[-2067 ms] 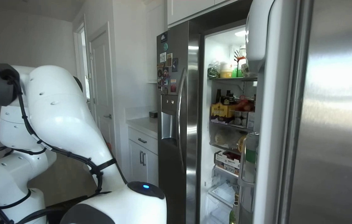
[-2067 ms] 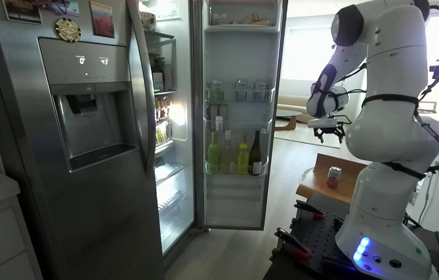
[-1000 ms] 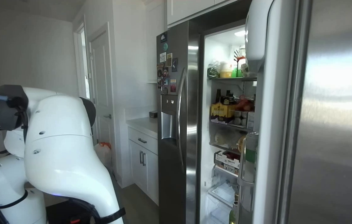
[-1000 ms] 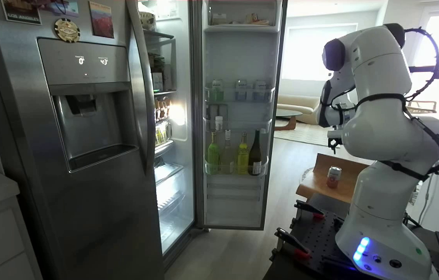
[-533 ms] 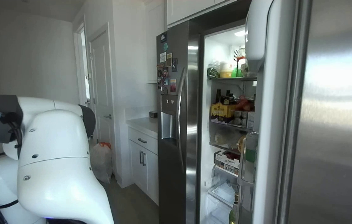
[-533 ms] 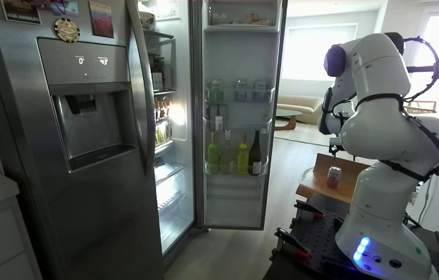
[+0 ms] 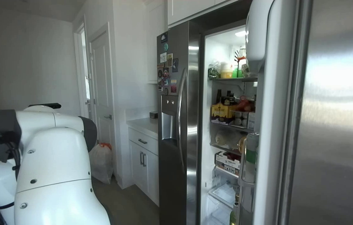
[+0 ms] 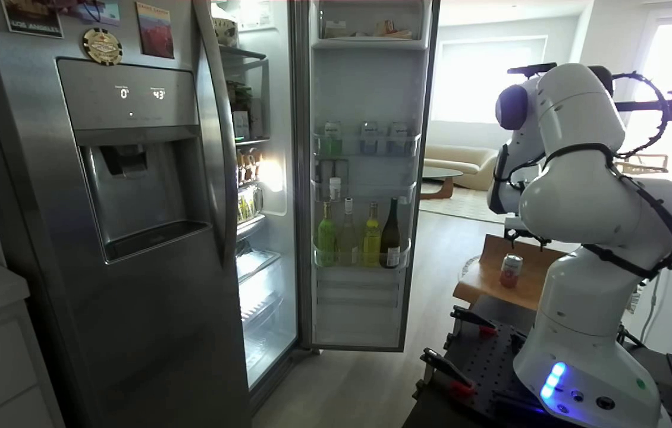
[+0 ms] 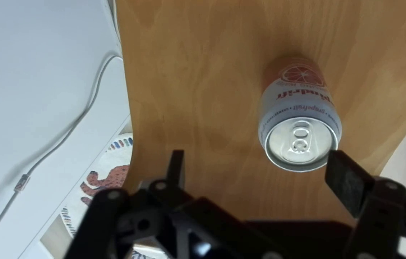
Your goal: Put the soda can in the compartment on the fridge door
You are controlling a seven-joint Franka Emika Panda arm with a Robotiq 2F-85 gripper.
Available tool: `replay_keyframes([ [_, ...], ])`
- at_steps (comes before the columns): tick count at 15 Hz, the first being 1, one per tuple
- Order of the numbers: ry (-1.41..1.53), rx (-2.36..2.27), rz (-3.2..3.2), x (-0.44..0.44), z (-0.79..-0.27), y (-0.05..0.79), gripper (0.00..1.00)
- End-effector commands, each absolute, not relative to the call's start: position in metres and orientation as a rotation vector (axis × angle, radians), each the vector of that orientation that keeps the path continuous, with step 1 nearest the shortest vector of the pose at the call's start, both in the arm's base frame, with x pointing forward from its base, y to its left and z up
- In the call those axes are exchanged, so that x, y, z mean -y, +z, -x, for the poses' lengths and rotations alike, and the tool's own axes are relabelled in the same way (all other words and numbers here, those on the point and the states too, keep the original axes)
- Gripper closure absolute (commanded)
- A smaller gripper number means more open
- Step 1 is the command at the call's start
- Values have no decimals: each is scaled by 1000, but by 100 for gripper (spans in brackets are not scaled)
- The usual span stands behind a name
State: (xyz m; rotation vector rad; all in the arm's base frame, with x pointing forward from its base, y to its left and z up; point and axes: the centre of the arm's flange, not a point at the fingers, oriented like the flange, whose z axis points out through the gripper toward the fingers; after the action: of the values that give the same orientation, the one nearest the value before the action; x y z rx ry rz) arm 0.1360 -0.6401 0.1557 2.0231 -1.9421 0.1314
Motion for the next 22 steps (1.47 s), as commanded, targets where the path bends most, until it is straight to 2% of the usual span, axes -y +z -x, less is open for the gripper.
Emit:
replay_keyframes([
  [1,204,1934,-2042,656,-139,139,0],
  [11,250,1922,-2064,664,-171,117,0],
  [22,174,1897,-2062,673,-172,85,0],
])
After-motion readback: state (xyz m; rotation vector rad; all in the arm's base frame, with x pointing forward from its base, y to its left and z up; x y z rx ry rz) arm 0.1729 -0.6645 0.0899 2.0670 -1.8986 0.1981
